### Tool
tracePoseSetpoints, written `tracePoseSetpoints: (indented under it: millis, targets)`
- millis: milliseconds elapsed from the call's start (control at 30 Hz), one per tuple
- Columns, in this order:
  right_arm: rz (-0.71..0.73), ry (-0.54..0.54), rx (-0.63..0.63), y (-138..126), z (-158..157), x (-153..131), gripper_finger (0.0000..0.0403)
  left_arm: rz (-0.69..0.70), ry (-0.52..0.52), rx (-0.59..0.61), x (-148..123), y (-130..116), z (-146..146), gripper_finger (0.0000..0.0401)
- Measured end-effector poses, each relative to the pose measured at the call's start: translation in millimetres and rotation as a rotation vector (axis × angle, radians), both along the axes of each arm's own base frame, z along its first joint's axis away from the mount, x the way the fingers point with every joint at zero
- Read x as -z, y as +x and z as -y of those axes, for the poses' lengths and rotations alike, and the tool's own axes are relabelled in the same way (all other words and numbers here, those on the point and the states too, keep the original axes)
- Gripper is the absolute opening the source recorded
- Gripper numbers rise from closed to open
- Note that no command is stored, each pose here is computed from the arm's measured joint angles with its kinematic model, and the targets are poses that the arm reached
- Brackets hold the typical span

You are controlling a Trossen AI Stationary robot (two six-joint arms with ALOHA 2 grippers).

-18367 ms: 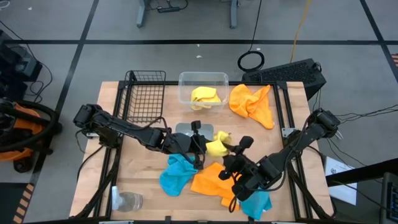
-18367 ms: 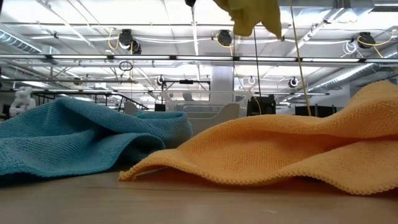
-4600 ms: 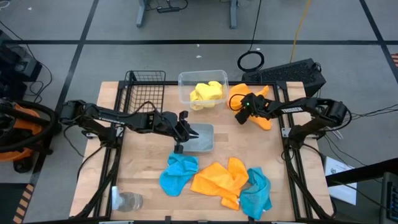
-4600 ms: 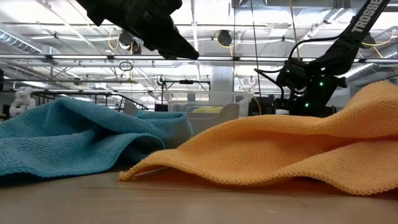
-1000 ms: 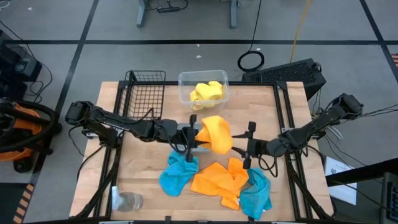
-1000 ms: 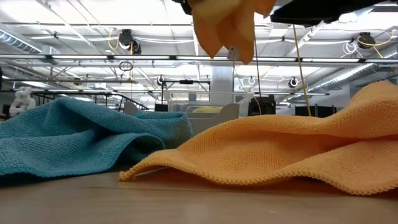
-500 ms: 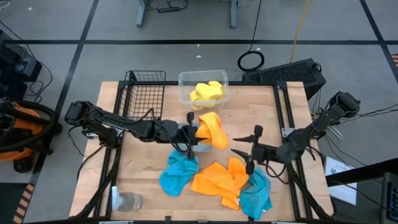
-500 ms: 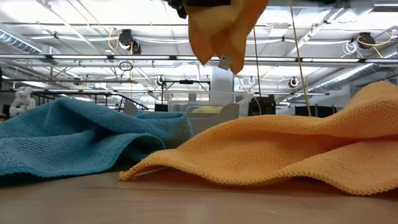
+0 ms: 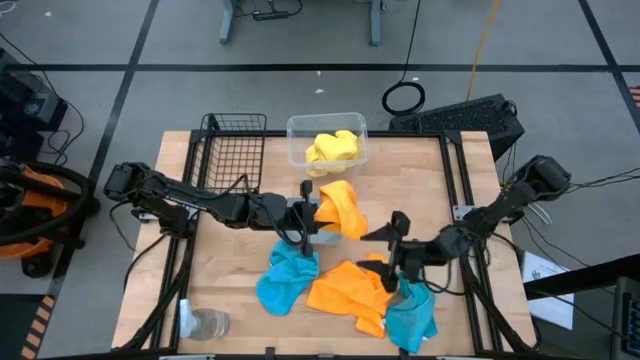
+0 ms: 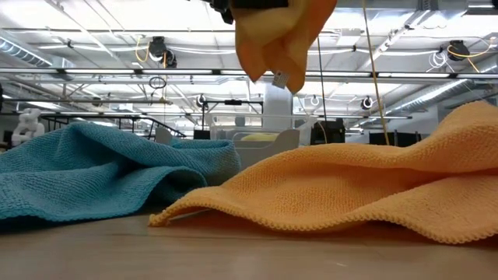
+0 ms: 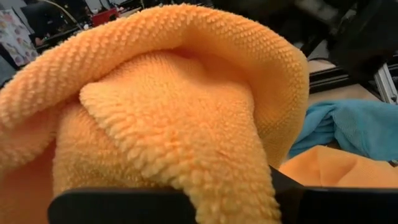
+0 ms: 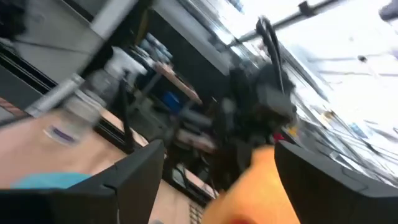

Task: Sort microfiber towel by color & place in baskets
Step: Put the top orange microfiber cloth into the gray bin

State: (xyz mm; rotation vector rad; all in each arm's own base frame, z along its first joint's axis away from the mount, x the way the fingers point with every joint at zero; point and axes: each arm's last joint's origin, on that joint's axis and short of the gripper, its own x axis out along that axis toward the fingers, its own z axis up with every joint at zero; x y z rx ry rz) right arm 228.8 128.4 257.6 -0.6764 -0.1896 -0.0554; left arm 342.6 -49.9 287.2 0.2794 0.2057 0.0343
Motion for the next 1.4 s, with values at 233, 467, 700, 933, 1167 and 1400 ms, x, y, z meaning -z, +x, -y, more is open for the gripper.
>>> tracePoseSetpoints:
  millis: [233,467,700,933,1167,1400]
  targets:
    - [0.042,0.060,0.153,24,23,13,0.0284,0.001,-0.012,0.052,0,0,2,0.0019]
    - [0.026,0.140,0.227,32,39,17,0.0285,-0.001,-0.025,0.120,0,0,4,0.0020]
    - [-0.005,0.246,0.222,35,46,22,0.0261,-0.003,-0.028,0.139,0,0,4,0.0020]
    - [-0.026,0.257,0.133,37,44,24,0.0204,-0.016,-0.022,0.167,1,-1,7,0.0092]
    - [-0.014,0.232,0.154,35,46,21,0.0109,-0.110,-0.007,0.167,10,-6,21,0.0264]
    - [-0.014,0.209,0.156,29,48,11,0.0017,-0.187,0.044,0.113,18,-12,33,0.0370]
